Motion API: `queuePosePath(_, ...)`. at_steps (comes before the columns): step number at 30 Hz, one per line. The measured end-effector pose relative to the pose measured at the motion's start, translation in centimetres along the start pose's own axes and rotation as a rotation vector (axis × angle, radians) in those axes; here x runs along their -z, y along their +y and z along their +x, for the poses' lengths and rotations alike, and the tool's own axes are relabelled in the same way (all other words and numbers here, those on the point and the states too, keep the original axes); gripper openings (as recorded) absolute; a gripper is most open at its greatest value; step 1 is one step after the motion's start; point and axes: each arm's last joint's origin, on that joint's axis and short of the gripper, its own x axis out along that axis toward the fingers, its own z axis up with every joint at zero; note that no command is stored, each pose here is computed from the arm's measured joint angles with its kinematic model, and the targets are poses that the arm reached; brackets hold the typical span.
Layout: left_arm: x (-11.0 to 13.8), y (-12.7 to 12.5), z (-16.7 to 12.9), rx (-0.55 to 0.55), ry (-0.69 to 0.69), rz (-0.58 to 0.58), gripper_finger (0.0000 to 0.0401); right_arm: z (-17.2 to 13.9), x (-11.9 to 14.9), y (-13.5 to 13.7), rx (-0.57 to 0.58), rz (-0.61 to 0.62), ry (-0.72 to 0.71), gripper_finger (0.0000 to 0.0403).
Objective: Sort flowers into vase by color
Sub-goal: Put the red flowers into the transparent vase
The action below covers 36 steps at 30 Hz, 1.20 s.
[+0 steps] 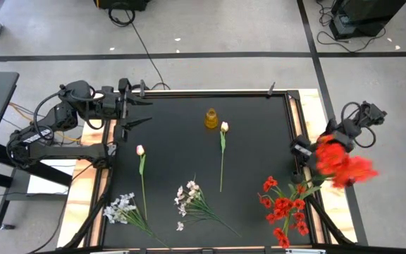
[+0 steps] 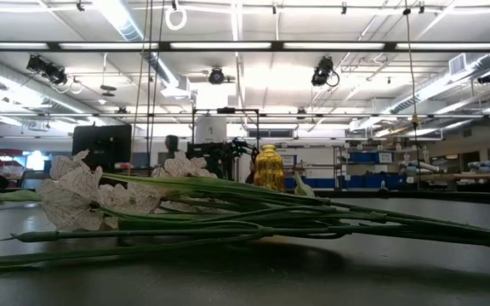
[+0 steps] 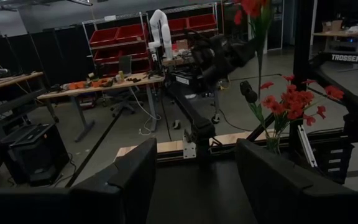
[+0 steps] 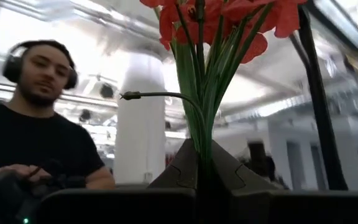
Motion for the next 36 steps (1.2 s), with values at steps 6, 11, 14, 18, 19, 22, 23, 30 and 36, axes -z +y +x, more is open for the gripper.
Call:
queuePosePath(6,0.0,0.0,0.0,0.000,0.000,0.000,0.0224,0.3,0.7,1.0,0.046,0.048,0.025,0.0015)
queuePosePath(11,0.0,0.0,0.0,0.000,0.000,0.000,0.0224,1.0,1.9,2.2,0.014,0.016,0.068,0.0015)
queuePosePath(14,0.0,0.0,0.0,0.000,0.000,0.000,0.0224,1.4,2.6,2.8,0.029,-0.033,0.090,0.0015)
queuePosePath(18,0.0,0.0,0.0,0.000,0.000,0.000,0.0224,1.8,3.4,3.7,0.057,-0.068,0.125,0.0015)
queuePosePath(19,0.0,0.0,0.0,0.000,0.000,0.000,0.0224,1.9,3.5,3.9,0.063,-0.072,0.130,0.0015)
queuePosePath(22,0.0,0.0,0.0,0.000,0.000,0.000,0.0224,1.9,3.7,4.5,0.090,-0.084,0.142,0.0015)
queuePosePath(23,0.0,0.0,0.0,0.000,0.000,0.000,0.0224,1.9,3.8,4.8,0.109,-0.087,0.147,0.0015)
queuePosePath(30,0.0,0.0,0.0,0.000,0.000,0.000,0.0224,1.4,3.6,6.5,0.338,-0.134,0.192,0.0015)
queuePosePath(36,0.0,0.0,0.0,0.000,0.000,0.000,0.0224,1.3,4.0,8.2,0.431,-0.200,0.245,0.0015)
